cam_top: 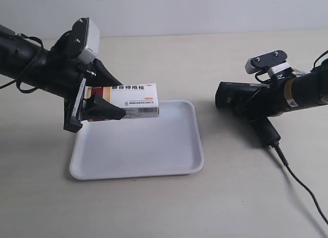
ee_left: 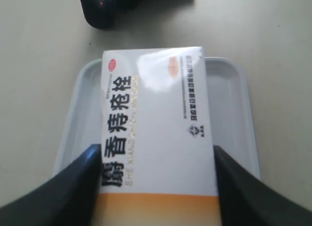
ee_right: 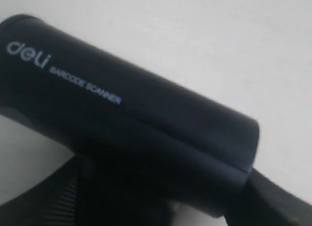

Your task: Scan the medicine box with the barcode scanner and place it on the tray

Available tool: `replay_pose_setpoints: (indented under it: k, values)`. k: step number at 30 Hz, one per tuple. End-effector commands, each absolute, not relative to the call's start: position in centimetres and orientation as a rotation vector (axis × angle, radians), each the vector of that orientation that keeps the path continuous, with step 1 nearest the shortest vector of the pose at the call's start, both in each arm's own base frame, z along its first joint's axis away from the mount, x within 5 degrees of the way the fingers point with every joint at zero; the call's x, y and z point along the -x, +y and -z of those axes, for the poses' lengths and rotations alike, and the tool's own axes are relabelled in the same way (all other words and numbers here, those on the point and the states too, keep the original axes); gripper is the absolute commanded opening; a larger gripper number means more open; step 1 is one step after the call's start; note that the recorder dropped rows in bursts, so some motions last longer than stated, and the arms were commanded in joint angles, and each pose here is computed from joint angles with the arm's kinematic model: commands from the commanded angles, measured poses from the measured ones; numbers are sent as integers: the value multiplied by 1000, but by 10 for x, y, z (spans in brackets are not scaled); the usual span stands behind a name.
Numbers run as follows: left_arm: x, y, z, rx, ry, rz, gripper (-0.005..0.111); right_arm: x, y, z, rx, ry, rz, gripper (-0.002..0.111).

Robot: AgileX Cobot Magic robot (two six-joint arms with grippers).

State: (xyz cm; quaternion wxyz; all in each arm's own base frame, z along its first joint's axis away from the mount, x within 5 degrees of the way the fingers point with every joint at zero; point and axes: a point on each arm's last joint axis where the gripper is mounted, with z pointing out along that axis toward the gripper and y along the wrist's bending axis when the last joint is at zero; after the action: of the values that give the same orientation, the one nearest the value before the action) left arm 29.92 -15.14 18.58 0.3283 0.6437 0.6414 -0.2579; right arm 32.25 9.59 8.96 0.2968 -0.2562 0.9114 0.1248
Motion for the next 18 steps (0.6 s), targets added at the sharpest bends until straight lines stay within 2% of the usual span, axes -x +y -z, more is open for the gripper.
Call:
replay_pose_setpoints:
  k: [1, 2, 3, 8, 15, 18]
  values:
    - [-300, -153, -166, -1690, 1726, 729, 0, -324, 95, -109, 705, 2364, -305, 18]
    - [-301, -153, -162, -1691, 1739, 735, 0, -322, 94, -114, 706, 2354, -293, 11]
    - [-303, -153, -154, -1692, 1760, 736, 0, -316, 92, -127, 722, 2322, -270, 0]
    - [-305, -155, -152, -1694, 1756, 762, 0, -287, 86, -152, 862, 2246, -216, 0]
    - [-301, -160, -164, -1717, 1669, 904, 0, -280, 97, -130, 917, 2307, -254, 0]
    - [-303, -161, -165, -1707, 1674, 890, 0, -281, 92, -129, 886, 2336, -191, 0]
